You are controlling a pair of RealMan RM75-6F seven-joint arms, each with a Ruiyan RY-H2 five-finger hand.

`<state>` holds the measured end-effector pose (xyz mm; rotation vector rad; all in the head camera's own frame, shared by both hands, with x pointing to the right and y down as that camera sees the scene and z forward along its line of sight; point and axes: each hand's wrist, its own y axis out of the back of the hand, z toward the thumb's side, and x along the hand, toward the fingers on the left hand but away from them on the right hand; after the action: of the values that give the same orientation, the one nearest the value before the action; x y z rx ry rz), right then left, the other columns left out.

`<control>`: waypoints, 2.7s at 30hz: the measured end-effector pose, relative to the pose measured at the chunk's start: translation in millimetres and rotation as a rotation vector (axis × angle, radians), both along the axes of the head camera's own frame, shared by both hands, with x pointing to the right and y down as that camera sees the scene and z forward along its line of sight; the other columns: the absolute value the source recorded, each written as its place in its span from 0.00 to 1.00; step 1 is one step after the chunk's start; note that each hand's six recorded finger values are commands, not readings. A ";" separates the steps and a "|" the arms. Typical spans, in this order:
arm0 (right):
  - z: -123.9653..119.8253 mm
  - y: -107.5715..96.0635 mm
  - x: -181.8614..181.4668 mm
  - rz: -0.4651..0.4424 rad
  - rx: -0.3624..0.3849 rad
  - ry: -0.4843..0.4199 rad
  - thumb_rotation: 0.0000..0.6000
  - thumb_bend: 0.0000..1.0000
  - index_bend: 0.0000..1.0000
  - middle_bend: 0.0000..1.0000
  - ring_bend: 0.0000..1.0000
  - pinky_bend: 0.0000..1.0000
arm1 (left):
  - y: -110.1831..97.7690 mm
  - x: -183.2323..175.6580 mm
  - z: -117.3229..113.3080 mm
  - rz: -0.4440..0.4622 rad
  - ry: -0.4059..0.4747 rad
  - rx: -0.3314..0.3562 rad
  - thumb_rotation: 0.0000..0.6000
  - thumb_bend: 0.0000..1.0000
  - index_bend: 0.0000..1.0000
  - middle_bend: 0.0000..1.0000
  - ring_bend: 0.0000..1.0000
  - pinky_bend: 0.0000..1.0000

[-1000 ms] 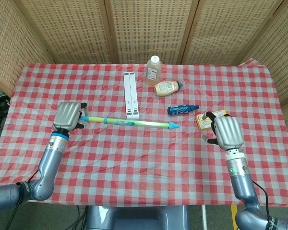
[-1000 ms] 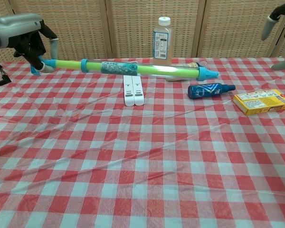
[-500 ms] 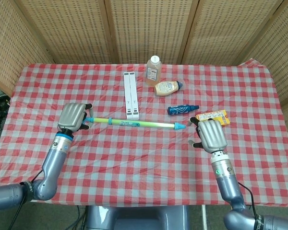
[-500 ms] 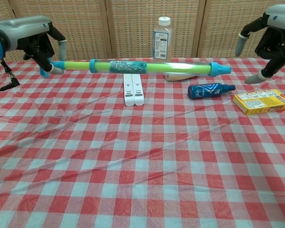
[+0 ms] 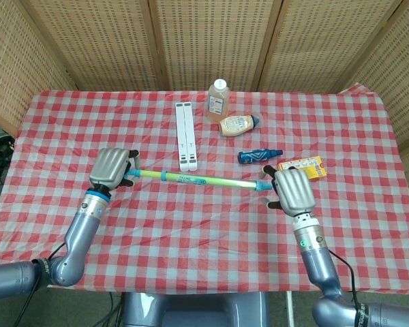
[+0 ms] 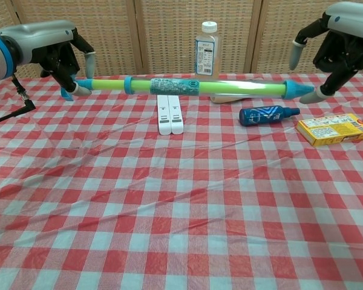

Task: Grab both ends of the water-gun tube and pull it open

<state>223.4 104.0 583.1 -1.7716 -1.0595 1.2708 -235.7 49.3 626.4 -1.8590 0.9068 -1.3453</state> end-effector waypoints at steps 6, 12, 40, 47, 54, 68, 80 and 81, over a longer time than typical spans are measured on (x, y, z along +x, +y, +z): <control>1.1 1.5 -5.0 0.002 -0.005 -0.015 1.00 0.32 0.50 1.00 0.99 0.56 | 0.9 3.8 -0.3 0.002 0.013 -0.010 1.00 0.60 0.88 0.95 0.89 0.77; 3.9 1.7 -4.5 0.011 -0.008 -0.017 1.00 0.33 0.51 1.00 1.00 0.57 | 2.4 6.2 -0.6 0.004 0.026 -0.019 1.00 0.60 0.88 0.95 0.89 0.77; 11.2 3.3 1.8 0.027 -0.020 -0.007 1.00 0.52 0.57 1.00 1.00 0.57 | 5.1 5.6 -2.5 0.007 0.038 -0.027 1.00 0.60 0.88 0.95 0.89 0.77; 12.8 2.4 8.1 0.034 -0.010 0.013 1.00 0.52 0.57 1.00 1.00 0.57 | 5.6 2.1 -2.7 0.008 0.030 -0.027 1.00 0.60 0.88 0.95 0.89 0.77; 15.8 -0.4 26.4 0.062 -0.004 0.049 1.00 0.52 0.58 1.00 1.00 0.57 | 5.4 -7.9 -2.3 -0.001 0.018 -0.028 1.00 0.60 0.88 0.95 0.89 0.77; 25.0 -1.8 68.9 0.133 -0.017 0.092 1.00 0.52 0.58 1.00 1.00 0.57 | 6.2 -36.4 5.3 -0.016 -0.043 -0.030 1.00 0.60 0.88 0.95 0.89 0.77; 21.6 -7.9 102.2 0.182 -0.005 0.122 1.00 0.52 0.58 1.00 1.00 0.57 | 15.1 -63.3 20.6 -0.044 -0.091 -0.067 1.00 0.60 0.88 0.95 0.89 0.77; 21.2 -8.2 104.2 0.186 -0.004 0.122 1.00 0.52 0.58 1.00 1.00 0.57 | 14.8 -65.2 20.4 -0.049 -0.091 -0.068 1.00 0.60 0.88 0.95 0.89 0.77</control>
<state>327.5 95.8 604.4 -1.6055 -1.1738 1.4746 -300.9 64.1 646.9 -1.8202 0.8749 -1.4950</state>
